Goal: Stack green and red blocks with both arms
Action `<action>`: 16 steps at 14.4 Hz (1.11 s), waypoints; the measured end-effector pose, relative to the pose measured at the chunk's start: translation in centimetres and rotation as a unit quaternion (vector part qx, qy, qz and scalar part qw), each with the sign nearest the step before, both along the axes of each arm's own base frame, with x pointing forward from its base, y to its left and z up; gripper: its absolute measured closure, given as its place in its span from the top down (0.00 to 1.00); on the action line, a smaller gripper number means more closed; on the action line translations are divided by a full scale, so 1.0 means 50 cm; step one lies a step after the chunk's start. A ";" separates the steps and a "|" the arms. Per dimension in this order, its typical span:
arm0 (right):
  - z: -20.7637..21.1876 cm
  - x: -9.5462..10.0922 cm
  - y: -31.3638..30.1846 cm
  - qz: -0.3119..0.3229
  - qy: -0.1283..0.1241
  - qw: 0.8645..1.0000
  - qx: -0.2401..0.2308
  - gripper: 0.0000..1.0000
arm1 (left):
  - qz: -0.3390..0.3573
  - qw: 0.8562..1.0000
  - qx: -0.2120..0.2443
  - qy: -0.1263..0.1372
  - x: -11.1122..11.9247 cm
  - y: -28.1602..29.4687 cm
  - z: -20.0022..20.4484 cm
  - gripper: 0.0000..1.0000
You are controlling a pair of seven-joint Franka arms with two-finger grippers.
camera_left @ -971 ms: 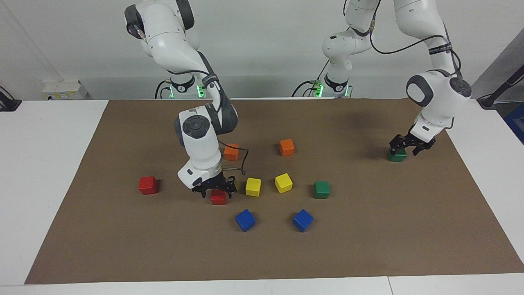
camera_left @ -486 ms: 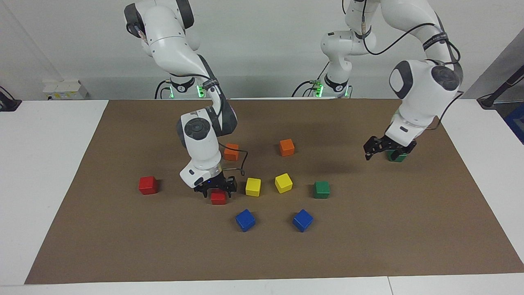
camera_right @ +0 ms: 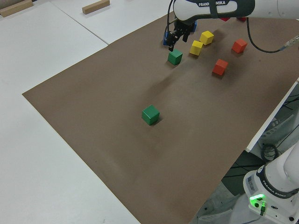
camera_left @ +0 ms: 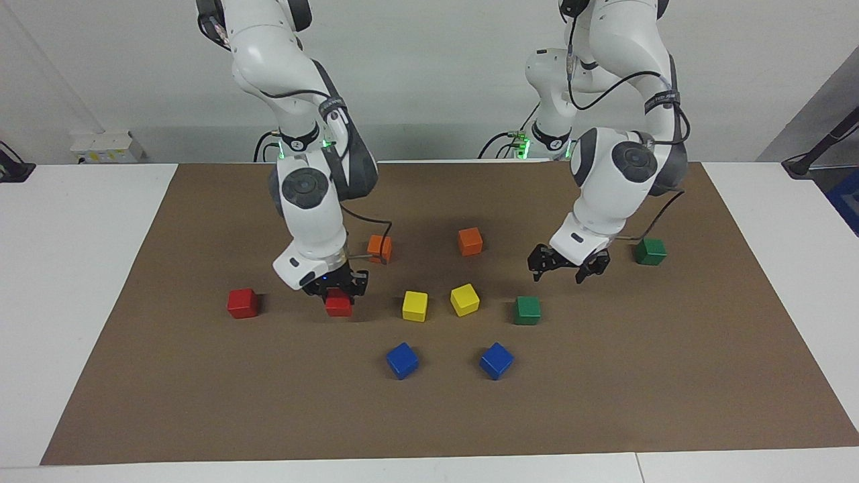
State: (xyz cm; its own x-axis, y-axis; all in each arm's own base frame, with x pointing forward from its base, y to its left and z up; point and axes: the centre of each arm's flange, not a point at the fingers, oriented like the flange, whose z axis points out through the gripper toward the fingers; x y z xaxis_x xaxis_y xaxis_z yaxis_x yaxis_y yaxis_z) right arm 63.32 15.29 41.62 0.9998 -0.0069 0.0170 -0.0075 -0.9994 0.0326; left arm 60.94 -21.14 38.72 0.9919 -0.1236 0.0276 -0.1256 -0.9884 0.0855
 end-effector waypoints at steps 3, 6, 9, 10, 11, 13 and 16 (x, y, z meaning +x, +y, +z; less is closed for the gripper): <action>0.119 -0.022 -0.167 0.040 0.005 0.999 -0.007 0.54 | -0.002 1.000 -0.001 0.004 0.026 -0.039 -0.062 1.00; 0.112 -0.028 -0.310 0.057 0.009 0.998 -0.008 0.54 | -0.004 1.000 0.002 0.005 0.043 -0.047 -0.082 1.00; 0.022 -0.037 -0.348 0.054 -0.023 0.998 -0.008 0.54 | -0.017 1.000 0.021 -0.007 0.052 -0.045 -0.087 1.00; -0.001 -0.044 -0.348 0.055 -0.023 0.998 -0.007 0.54 | -0.020 0.999 0.024 -0.016 0.055 -0.045 -0.086 1.00; -0.017 -0.049 -0.354 0.052 -0.020 0.998 -0.007 0.54 | -0.023 0.999 0.025 -0.022 0.058 -0.048 -0.088 1.00; -0.029 -0.053 -0.371 0.046 -0.025 0.999 -0.007 0.54 | -0.026 0.999 0.026 -0.024 0.058 -0.055 -0.099 1.00; -0.044 -0.056 -0.374 0.042 -0.033 0.999 -0.004 0.54 | -0.030 0.999 0.028 -0.016 0.051 -0.061 -0.131 1.00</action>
